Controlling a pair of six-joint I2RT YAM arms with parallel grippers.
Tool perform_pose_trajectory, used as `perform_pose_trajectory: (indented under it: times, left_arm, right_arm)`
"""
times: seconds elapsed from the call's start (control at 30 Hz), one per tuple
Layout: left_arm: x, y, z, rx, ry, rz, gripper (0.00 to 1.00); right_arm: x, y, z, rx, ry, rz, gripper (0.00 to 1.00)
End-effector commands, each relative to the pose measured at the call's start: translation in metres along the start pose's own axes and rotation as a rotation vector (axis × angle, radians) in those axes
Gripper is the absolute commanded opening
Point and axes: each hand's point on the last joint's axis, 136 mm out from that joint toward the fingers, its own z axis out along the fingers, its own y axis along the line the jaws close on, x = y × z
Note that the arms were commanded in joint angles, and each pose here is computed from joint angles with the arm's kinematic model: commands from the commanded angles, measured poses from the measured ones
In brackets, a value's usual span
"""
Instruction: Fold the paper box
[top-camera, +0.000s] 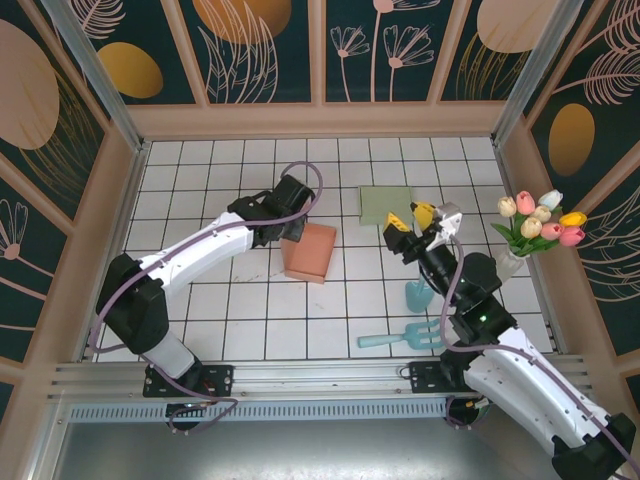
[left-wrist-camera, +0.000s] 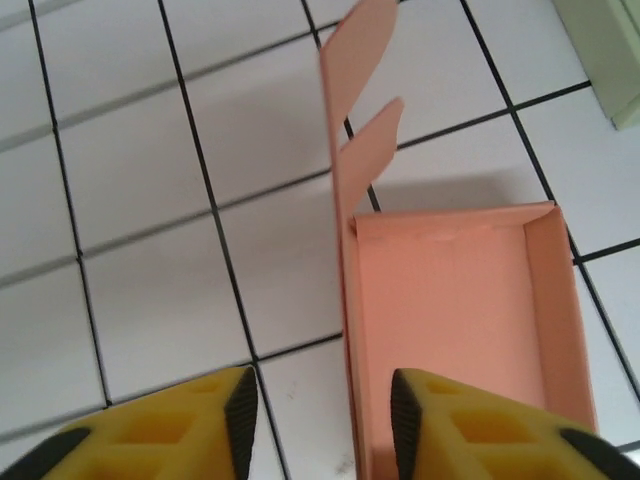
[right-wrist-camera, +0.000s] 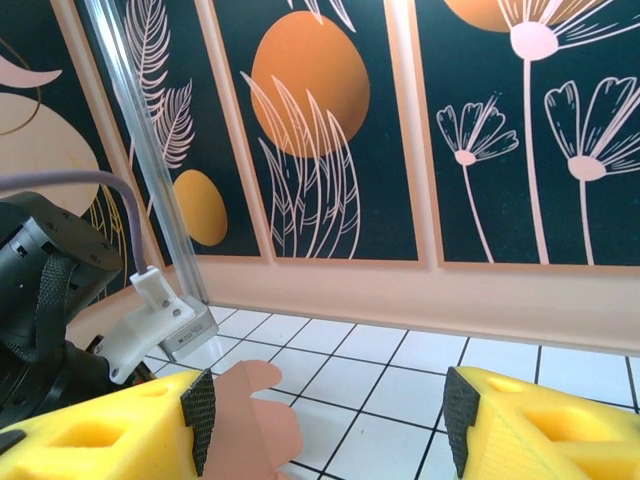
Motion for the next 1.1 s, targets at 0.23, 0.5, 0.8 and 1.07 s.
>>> perform_pose_trajectory:
  times: [0.23, 0.5, 0.8, 1.07]
  left_arm:
    - [-0.034, -0.037, -0.051, 0.273, -0.187, 0.137, 0.0]
    - [-0.041, -0.072, -0.144, 0.547, -0.644, 0.623, 0.0]
    - [-0.024, -0.067, -0.128, 0.475, -0.655, 0.78, 0.0]
    - [-0.014, -0.07, -0.114, 0.486, -0.63, 0.795, 0.0]
  right_arm:
    - [0.005, 0.026, 0.021, -0.153, 0.045, -0.207, 0.66]
    - [0.027, 0.054, 0.059, -0.48, 0.162, -0.78, 0.69]
    - [0.04, 0.043, 0.055, -0.782, 0.237, -0.839, 0.69]
    - [0.056, 0.032, 0.068, -0.88, 0.368, -0.822, 0.68]
